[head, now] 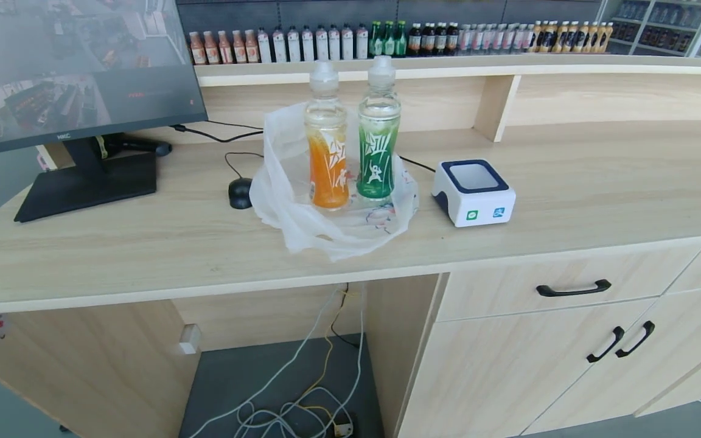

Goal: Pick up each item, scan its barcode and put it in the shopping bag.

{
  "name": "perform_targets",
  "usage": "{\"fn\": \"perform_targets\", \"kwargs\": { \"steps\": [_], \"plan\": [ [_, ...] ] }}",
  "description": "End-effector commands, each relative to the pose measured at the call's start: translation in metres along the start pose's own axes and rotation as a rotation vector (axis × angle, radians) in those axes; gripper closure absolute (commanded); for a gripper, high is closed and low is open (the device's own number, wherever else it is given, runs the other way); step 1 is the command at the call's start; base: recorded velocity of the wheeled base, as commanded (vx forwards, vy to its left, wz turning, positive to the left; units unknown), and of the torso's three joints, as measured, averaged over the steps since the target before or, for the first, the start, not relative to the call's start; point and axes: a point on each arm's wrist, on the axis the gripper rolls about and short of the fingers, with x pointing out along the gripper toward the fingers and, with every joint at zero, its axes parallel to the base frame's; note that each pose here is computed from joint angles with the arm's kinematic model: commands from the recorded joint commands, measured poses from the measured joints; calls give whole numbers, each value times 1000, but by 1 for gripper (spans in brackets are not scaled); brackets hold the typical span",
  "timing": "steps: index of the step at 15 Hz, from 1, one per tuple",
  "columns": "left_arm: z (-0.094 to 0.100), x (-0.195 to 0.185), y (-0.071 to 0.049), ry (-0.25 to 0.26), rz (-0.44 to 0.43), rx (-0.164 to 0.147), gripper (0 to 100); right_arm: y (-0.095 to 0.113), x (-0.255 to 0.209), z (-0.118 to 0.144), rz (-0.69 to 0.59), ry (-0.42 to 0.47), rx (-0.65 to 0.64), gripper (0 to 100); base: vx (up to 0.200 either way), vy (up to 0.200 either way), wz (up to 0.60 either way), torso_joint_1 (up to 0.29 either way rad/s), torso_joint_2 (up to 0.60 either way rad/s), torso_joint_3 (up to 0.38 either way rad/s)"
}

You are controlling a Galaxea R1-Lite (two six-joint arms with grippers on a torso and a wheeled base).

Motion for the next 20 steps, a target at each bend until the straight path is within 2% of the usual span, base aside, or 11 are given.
{"fn": "perform_targets", "kwargs": {
  "steps": [1, 3, 6, 20],
  "plan": [
    [0, 0, 0, 0, 0, 0, 0, 0, 0, 0, 1, 2, 0, 0, 0, -200, 0, 2, 2, 2],
    [0, 0, 0, 0, 0, 0, 0, 0, 0, 0, 1, 2, 0, 0, 0, -200, 0, 7, 5, 5],
    [0, 0, 0, 0, 1, 0, 0, 0, 0, 0, 1, 2, -2, 0, 0, -200, 600, 4, 1, 1],
    [0, 0, 0, 0, 0, 0, 0, 0, 0, 0, 1, 0, 0, 0, 0, -200, 0, 2, 4, 2]
  ]
}}
